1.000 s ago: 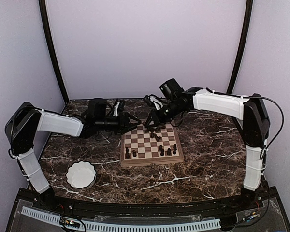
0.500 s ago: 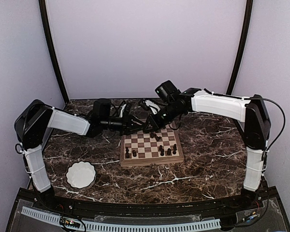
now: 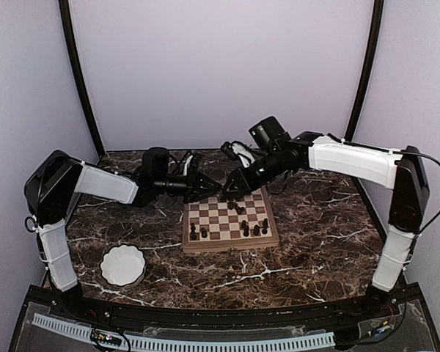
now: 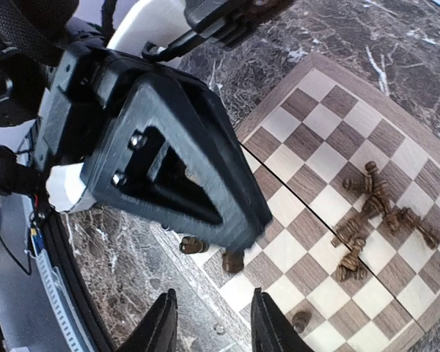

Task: Set up the chess pieces on the board
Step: Pass from the right arm to the left, then pass from the left arm to the right

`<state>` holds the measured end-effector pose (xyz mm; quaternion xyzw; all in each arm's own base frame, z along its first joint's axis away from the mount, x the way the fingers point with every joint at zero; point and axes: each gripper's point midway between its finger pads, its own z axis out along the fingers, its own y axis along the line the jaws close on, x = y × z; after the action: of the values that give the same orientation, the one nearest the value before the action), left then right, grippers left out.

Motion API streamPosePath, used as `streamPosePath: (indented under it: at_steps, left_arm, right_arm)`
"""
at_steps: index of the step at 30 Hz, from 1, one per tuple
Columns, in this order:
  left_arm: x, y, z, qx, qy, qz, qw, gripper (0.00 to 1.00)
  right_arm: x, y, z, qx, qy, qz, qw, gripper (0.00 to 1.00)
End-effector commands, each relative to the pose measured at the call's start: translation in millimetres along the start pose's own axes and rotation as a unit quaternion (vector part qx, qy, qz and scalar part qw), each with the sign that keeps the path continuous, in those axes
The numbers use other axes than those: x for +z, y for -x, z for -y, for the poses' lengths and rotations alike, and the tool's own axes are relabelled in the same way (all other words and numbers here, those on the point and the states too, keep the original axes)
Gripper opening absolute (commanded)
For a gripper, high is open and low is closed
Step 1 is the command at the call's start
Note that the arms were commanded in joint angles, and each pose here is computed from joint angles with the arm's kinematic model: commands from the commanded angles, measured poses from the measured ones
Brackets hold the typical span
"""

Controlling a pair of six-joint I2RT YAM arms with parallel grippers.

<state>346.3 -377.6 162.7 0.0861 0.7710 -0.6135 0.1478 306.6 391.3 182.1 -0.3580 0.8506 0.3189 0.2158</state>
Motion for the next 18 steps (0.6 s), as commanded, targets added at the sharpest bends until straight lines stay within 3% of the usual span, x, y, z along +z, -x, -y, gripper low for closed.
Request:
streamPosePath:
  at_steps: [1, 3, 6, 12, 18]
  left_arm:
    - [-25.4, 50.2, 51.7, 0.066, -0.008, 0.086, 0.994, 0.08]
    - [-30.9, 64.8, 68.6, 0.084, -0.017, 0.114, 0.990, 0.08]
    - [-34.6, 80.4, 89.4, 0.091, -0.040, 0.142, 0.985, 0.08]
    - [-31.7, 93.2, 103.3, 0.076, -0.077, 0.158, 0.981, 0.08]
    - [-24.2, 86.1, 104.4, 0.066, -0.082, 0.149, 0.983, 0.08]
  right_arm:
    - [-59.9, 33.6, 9.1, 0.092, 0.072, 0.143, 0.983, 0.39]
    - [-78.0, 40.2, 21.0, 0.174, 0.127, 0.194, 0.957, 0.41]
    - [-90.7, 49.4, 24.0, 0.203, 0.194, 0.228, 0.932, 0.42]
    - [-82.6, 58.6, 7.8, 0.190, 0.260, 0.207, 0.924, 0.46]
    - [-71.1, 71.0, 2.6, 0.187, 0.267, 0.198, 0.925, 0.47]
